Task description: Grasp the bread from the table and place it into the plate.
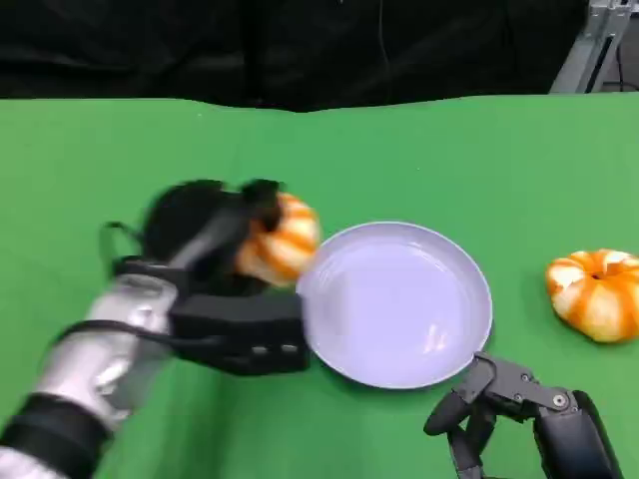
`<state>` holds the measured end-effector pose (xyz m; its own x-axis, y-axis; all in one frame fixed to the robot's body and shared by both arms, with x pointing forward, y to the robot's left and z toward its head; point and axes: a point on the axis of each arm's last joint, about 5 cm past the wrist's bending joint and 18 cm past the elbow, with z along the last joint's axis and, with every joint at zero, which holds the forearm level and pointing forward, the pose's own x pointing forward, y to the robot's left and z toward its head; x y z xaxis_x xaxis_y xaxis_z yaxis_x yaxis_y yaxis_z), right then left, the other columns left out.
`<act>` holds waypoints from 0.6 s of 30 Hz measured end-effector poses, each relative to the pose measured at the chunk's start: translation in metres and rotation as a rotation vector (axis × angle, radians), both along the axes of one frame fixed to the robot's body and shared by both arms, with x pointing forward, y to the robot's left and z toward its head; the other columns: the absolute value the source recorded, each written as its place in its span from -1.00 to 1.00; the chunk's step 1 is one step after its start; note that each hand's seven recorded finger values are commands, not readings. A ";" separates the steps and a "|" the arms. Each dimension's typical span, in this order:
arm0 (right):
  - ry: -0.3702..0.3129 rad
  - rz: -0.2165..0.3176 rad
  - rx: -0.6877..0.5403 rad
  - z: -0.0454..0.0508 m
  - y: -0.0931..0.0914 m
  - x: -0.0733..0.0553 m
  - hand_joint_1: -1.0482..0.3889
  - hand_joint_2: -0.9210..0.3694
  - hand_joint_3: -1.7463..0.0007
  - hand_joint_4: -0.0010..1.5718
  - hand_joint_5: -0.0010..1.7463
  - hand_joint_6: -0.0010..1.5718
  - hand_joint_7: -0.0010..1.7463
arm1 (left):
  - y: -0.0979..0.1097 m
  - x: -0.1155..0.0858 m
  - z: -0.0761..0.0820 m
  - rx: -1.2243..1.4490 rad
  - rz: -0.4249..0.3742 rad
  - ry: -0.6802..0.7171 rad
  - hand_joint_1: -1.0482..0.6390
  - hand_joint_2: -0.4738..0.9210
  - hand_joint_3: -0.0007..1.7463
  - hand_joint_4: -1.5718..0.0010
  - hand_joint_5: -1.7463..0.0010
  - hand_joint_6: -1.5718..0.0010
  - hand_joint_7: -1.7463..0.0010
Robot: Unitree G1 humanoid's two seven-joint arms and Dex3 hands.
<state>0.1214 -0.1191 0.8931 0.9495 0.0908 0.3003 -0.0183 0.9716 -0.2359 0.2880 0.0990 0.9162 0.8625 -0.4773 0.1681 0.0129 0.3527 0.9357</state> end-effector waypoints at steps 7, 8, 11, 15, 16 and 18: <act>0.009 -0.004 0.006 -0.0006 0.001 -0.002 0.44 -0.01 -0.57 0.05 0.97 0.05 0.49 | -0.036 -0.003 0.008 -0.042 -0.104 -0.007 0.00 0.34 0.22 -0.09 -1.00 0.13 -0.98; 0.010 -0.003 0.006 -0.0006 0.001 -0.002 0.43 -0.01 -0.56 0.04 0.96 0.06 0.49 | -0.039 -0.005 0.007 -0.042 -0.113 0.002 0.03 0.34 0.16 -0.07 -1.00 0.17 -0.99; 0.011 -0.004 0.009 0.0001 0.002 -0.002 0.42 -0.01 -0.55 0.06 0.94 0.07 0.47 | -0.051 -0.007 0.002 -0.048 -0.122 0.033 0.04 0.36 0.11 -0.06 -1.00 0.20 -1.00; 0.015 -0.001 0.002 -0.0005 0.004 -0.004 0.43 -0.01 -0.56 0.07 0.92 0.07 0.46 | -0.064 -0.011 -0.002 -0.048 -0.150 0.062 0.03 0.39 0.06 -0.09 -1.00 0.21 -0.98; 0.015 -0.001 0.003 -0.0004 0.004 -0.004 0.43 -0.01 -0.57 0.07 0.91 0.08 0.46 | -0.066 -0.010 -0.001 -0.045 -0.156 0.062 0.03 0.40 0.05 -0.09 -1.00 0.22 -0.98; 0.015 -0.002 0.006 -0.0004 0.005 -0.005 0.43 0.00 -0.57 0.07 0.92 0.08 0.46 | -0.073 -0.009 0.003 -0.033 -0.167 0.068 0.01 0.51 -0.18 -0.03 -1.00 0.06 -0.49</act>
